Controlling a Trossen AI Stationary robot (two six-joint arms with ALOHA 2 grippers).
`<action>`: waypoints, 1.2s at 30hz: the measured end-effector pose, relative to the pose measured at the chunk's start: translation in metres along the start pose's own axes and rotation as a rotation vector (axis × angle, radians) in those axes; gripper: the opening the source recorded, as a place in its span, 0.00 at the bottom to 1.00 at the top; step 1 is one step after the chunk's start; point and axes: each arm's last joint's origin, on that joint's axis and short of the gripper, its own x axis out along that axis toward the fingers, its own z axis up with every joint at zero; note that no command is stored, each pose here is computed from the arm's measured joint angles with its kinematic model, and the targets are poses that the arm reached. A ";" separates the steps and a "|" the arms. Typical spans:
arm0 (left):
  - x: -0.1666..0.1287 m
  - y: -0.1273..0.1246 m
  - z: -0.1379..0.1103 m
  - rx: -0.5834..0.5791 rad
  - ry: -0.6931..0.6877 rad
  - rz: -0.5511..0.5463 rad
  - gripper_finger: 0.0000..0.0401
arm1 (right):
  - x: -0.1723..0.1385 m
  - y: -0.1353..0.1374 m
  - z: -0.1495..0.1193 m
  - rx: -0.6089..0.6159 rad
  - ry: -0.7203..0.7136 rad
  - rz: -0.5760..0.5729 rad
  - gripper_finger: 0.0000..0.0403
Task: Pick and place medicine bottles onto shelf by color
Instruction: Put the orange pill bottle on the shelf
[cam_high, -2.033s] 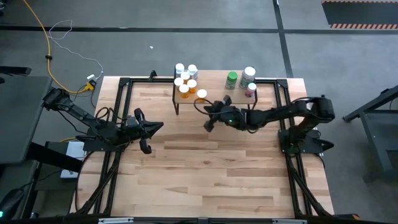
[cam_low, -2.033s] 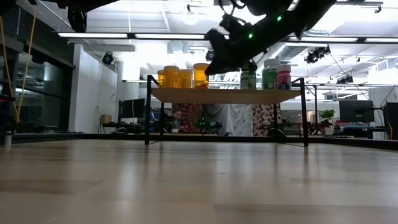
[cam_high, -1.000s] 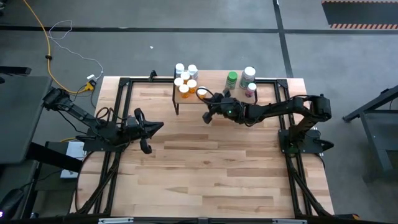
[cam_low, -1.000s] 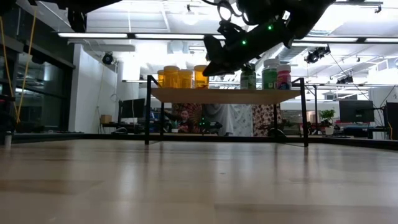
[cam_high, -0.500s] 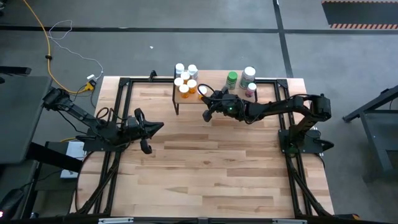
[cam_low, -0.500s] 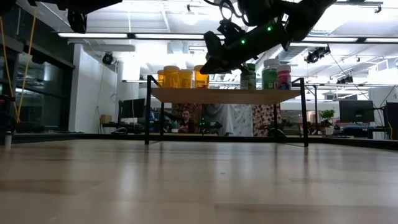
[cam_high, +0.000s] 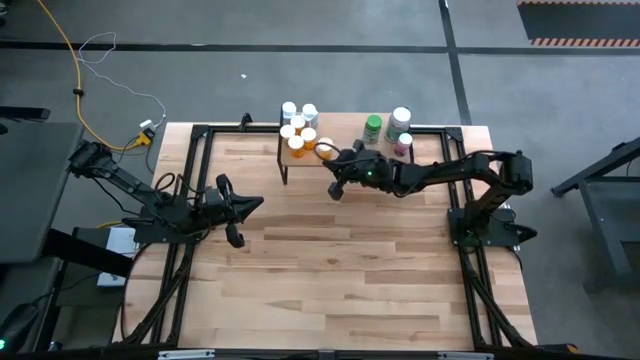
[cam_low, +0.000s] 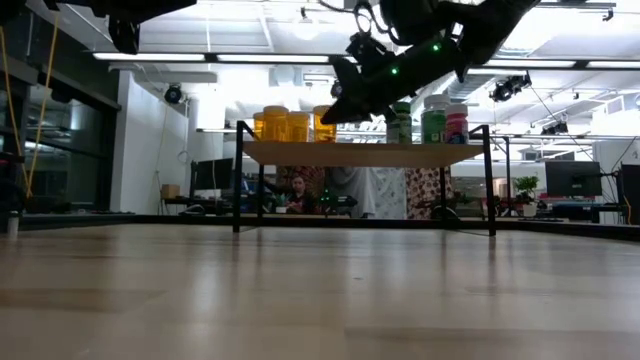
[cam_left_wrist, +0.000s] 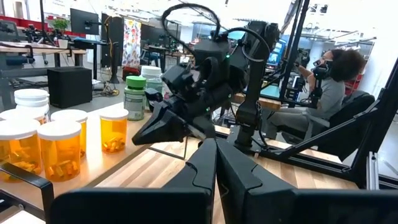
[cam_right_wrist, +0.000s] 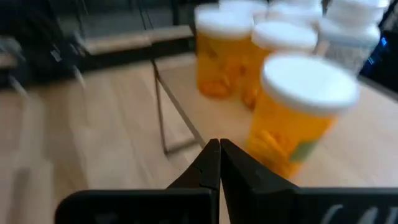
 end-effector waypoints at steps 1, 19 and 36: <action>0.000 0.000 0.000 0.001 0.000 0.000 0.00 | 0.000 0.000 0.000 -0.010 0.034 -0.014 0.00; 0.000 0.000 0.000 0.000 -0.002 0.015 0.00 | -0.002 -0.002 0.024 -0.063 0.156 -0.318 0.00; 0.000 0.000 0.000 0.000 -0.002 0.015 0.00 | 0.003 -0.004 0.038 0.016 0.023 -0.150 0.00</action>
